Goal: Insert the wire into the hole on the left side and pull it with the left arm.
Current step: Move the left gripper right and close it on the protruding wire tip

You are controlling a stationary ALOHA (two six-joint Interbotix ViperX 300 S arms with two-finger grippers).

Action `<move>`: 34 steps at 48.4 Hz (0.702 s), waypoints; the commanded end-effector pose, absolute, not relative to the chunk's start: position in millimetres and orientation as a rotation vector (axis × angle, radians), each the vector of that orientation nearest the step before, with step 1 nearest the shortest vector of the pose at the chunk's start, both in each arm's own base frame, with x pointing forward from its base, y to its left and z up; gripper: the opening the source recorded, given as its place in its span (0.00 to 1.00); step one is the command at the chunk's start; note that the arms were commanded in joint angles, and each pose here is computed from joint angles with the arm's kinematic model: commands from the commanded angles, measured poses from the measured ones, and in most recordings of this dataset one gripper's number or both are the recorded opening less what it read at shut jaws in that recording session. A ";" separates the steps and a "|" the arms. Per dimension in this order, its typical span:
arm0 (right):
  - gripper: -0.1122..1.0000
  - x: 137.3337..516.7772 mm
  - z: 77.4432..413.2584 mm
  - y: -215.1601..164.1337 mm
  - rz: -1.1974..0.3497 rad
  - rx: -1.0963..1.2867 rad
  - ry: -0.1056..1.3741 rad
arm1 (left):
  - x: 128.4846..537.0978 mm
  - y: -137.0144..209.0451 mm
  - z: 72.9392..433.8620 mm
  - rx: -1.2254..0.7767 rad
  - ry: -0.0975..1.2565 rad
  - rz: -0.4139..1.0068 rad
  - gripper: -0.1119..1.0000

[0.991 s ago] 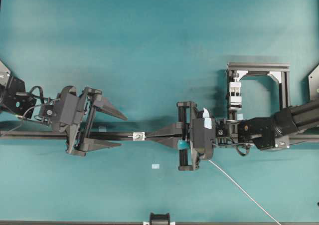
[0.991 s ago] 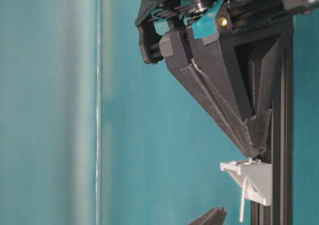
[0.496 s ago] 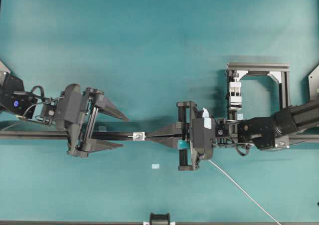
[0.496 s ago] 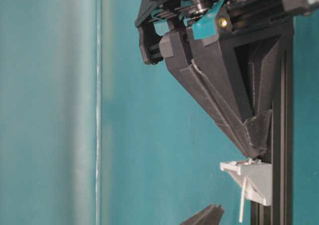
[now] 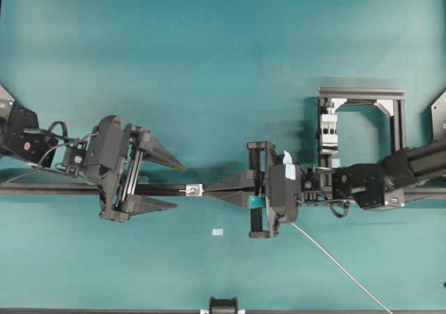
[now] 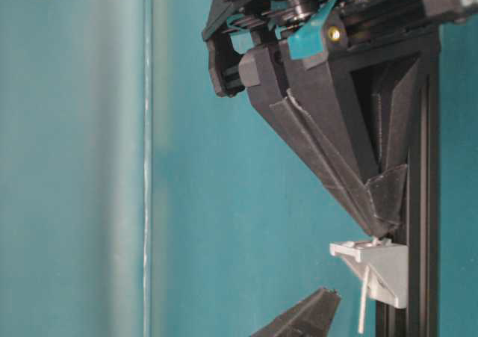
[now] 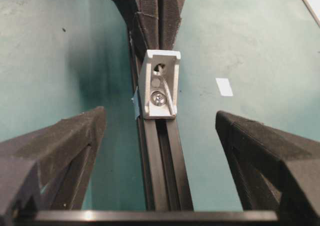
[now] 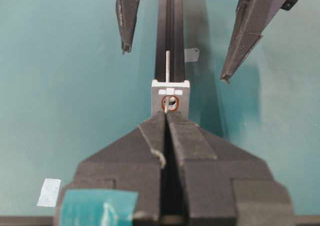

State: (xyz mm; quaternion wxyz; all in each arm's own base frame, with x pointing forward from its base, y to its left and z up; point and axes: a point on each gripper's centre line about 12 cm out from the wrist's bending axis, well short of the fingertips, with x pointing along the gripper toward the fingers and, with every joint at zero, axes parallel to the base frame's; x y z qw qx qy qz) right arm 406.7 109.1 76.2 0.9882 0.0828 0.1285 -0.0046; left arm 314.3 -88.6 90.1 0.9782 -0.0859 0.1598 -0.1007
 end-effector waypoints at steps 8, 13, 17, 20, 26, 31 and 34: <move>0.14 410.2 83.0 110.1 -0.005 0.171 0.241 | 319.4 -89.7 101.7 -0.183 0.280 -0.208 0.44; 0.14 410.2 83.0 109.9 -0.006 0.172 0.241 | 320.2 -90.0 102.0 -0.183 0.280 -0.208 0.32; 0.14 409.8 82.6 109.9 -0.005 0.172 0.242 | 320.8 -90.2 102.0 -0.183 0.286 -0.207 0.18; 0.14 409.7 82.3 109.8 -0.007 0.174 0.245 | 320.9 -90.3 100.6 -0.183 0.297 -0.206 0.09; 0.14 409.9 81.8 110.2 -0.006 0.176 0.251 | 322.0 -92.4 100.9 -0.182 0.301 -0.212 0.01; 0.14 410.0 82.4 110.3 -0.004 0.177 0.250 | 321.7 -92.9 100.4 -0.181 0.305 -0.213 0.01; 0.14 409.9 81.8 110.2 -0.006 0.181 0.251 | 321.9 -92.4 100.4 -0.180 0.305 -0.212 0.01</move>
